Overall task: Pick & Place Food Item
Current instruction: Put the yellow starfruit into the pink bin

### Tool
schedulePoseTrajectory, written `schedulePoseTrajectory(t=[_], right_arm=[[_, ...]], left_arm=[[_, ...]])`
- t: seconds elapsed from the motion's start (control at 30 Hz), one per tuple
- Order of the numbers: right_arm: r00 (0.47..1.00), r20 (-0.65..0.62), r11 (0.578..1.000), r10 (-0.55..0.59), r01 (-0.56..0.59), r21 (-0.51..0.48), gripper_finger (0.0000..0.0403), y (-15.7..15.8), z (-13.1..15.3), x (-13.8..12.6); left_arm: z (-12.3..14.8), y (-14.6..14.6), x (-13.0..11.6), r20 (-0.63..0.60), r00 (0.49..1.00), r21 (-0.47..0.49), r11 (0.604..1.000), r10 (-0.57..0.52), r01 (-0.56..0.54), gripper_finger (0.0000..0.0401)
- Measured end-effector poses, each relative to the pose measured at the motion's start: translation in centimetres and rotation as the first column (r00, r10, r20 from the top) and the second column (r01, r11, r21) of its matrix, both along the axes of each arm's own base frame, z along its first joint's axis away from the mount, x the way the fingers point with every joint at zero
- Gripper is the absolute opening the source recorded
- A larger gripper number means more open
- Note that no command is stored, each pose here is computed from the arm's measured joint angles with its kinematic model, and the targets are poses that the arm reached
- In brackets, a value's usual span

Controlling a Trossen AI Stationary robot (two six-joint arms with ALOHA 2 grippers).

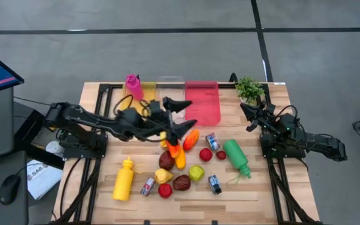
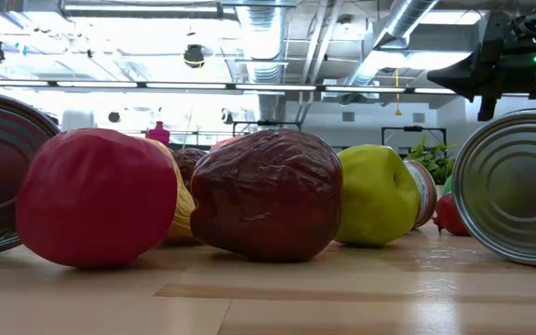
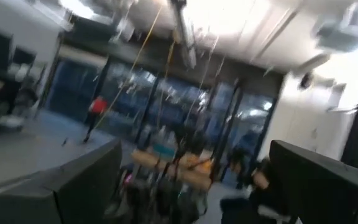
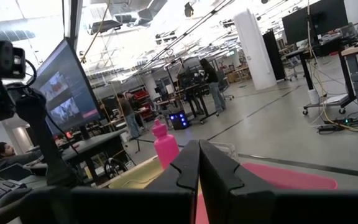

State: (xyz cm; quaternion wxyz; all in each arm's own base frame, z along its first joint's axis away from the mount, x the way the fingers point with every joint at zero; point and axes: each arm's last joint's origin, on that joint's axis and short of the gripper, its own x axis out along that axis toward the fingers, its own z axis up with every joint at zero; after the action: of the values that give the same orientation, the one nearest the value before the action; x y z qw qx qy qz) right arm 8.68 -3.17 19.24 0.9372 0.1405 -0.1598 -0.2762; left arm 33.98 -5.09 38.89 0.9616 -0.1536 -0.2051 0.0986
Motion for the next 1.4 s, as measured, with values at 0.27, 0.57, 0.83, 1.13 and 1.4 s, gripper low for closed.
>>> schedulePoseTrajectory(t=[0.27, 0.57, 0.83, 1.13, 1.4], right_arm=[[1.000, -0.005, 1.000, 0.000, 0.000, 0.001, 0.0006, 0.0, -0.1, 0.0], [0.999, -0.047, 1.000, 0.001, 0.000, 0.011, 0.0006, 0.0, -0.5, 0.1], [0.998, -0.065, 1.000, 0.000, 0.001, 0.016, 0.0006, 0.0, -0.6, 0.1], [0.990, -0.141, 0.999, 0.005, 0.000, 0.034, 0.0006, 0.0, -1.4, 0.2], [0.984, -0.177, 0.999, 0.007, 0.000, 0.042, 0.0006, -0.1, -1.7, 0.3]], left_arm=[[-0.8, -1.0, 2.1, -0.124, 0.992, -0.073, 0.997, 0.004, -0.013, 0.0399], [-4.0, -0.8, 2.4, -0.360, 0.933, -0.279, 0.952, 0.017, -0.125, 0.0399], [-6.0, -0.5, 2.1, -0.486, 0.874, -0.390, 0.898, -0.010, -0.206, 0.0399], [-9.7, -0.4, 4.2, -0.524, 0.850, -0.498, 0.828, -0.051, -0.257, 0.0399], [-12.3, -0.7, 5.4, -0.531, 0.826, -0.627, 0.744, -0.190, -0.232, 0.0399]])
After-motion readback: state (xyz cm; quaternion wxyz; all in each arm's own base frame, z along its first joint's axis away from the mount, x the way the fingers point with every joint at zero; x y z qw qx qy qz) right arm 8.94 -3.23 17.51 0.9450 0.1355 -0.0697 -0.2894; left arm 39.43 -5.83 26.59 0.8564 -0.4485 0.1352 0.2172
